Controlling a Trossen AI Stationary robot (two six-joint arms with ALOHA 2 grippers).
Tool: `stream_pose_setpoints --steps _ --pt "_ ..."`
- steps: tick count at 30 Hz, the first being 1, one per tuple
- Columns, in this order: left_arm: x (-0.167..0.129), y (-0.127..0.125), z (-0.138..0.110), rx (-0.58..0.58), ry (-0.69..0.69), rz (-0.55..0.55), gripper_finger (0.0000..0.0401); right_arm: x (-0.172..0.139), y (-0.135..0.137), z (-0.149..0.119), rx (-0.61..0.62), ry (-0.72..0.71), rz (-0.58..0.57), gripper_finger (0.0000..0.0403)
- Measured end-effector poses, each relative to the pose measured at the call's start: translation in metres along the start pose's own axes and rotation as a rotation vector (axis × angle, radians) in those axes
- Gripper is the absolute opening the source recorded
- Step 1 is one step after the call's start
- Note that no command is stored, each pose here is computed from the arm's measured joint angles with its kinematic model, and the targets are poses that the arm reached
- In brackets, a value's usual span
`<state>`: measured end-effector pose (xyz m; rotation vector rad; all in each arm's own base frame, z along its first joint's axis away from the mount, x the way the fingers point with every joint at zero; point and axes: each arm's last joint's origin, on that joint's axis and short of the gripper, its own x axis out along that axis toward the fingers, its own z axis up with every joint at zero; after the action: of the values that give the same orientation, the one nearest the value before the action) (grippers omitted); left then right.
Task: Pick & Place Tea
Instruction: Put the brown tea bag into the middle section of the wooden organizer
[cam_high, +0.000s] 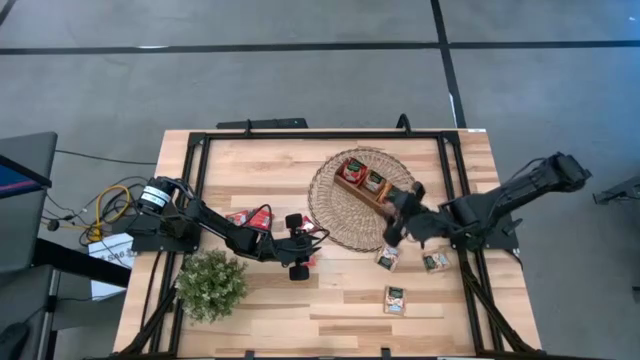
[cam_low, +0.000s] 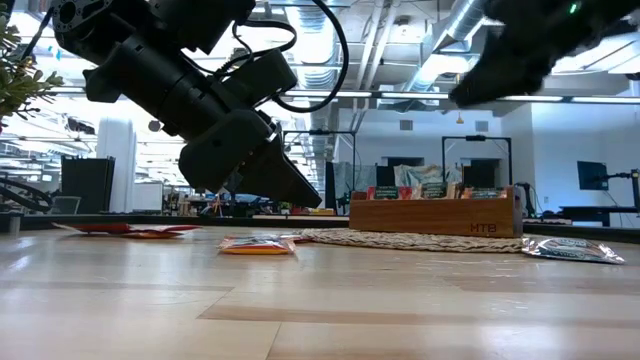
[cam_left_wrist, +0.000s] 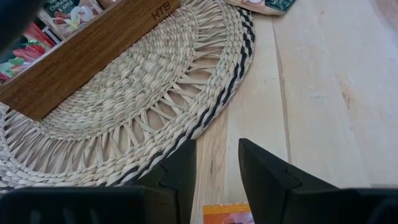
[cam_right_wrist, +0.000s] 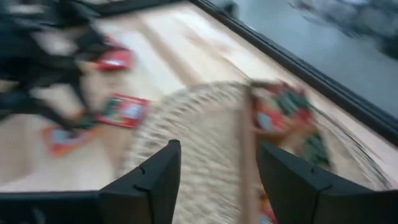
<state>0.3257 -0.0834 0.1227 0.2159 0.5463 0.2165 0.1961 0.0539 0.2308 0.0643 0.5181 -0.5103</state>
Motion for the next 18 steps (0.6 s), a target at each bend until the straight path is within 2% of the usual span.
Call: stream_pose_setpoints --steps 7,11,16,18 --pt "0.000 0.000 0.000 0.001 0.002 0.000 0.0112 -0.007 0.034 0.005 -0.146 -0.118 0.142 0.0174" --pt "0.000 0.000 0.000 0.002 0.002 0.000 0.0112 -0.004 0.043 0.002 -0.190 -0.121 0.188 0.0165" --pt "0.000 0.000 0.000 0.002 0.002 0.000 0.0112 0.005 0.056 -0.004 -0.187 -0.031 0.423 0.0162" --pt "0.000 0.000 0.000 0.001 0.001 0.000 0.0112 0.010 0.063 -0.007 -0.132 0.021 0.512 0.0163"
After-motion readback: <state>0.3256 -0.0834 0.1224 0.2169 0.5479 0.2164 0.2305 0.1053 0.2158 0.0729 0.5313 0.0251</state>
